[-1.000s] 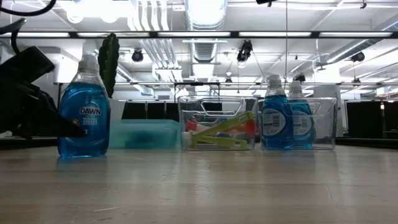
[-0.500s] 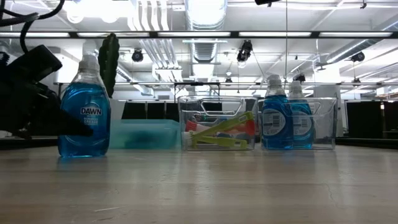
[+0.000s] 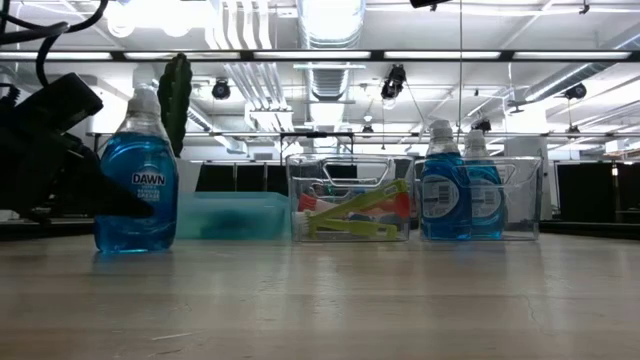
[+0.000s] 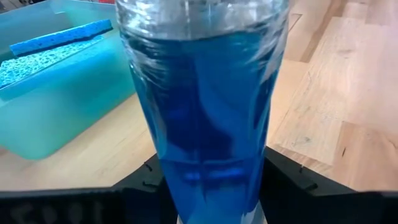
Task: Pick & Place Kitchen Sink Supplies
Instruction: Put the blue dishwashing liquid bottle into the right transparent bin
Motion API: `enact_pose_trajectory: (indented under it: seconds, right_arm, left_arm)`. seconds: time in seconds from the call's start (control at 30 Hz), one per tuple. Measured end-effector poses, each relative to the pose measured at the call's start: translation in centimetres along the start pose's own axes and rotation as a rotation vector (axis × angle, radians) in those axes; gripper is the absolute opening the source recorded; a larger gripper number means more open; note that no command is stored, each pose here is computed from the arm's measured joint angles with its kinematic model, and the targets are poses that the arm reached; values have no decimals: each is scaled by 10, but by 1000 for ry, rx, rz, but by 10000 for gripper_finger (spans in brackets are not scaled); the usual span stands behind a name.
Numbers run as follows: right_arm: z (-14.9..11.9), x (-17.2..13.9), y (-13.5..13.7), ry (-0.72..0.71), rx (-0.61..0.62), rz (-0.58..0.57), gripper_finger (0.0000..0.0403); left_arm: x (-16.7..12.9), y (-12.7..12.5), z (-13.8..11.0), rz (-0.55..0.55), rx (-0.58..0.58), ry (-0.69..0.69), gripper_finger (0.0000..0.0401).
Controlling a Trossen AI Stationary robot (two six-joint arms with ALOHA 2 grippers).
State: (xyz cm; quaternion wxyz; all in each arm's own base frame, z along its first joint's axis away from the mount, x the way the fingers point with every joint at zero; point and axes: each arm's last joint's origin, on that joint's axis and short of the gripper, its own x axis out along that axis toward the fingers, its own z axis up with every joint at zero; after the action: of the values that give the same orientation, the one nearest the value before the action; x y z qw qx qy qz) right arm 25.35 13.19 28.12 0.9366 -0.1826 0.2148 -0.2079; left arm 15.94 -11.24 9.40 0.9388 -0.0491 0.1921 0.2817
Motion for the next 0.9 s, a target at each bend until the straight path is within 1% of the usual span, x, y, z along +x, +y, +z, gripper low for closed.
enact_pose_trajectory:
  seconds: [0.23, 0.47, 0.57, 0.77, 0.83, 0.9]
  right_arm:
    - [2, 0, 0, -14, -14, 1, 68]
    - [10, 0, 0, -67, -10, 7, 75]
    - [12, 1, 1, -80, 10, 90, 74]
    - [16, 12, 0, -87, 103, 364, 81]
    - [16, 16, -2, -74, 136, 419, 89]
    - [16, 19, -5, -66, 159, 444, 100]
  left_arm:
    - [0, -2, 2, -1, -8, -9, 166]
    - [-1, -14, 13, -13, 17, -32, 166]
    - [-1, -18, 18, -16, 2, -36, 166]
    - [1, -27, 28, -30, -12, -29, 165]
    - [2, -32, 33, -45, -13, -19, 165]
    - [3, -37, 39, -55, -7, -15, 165]
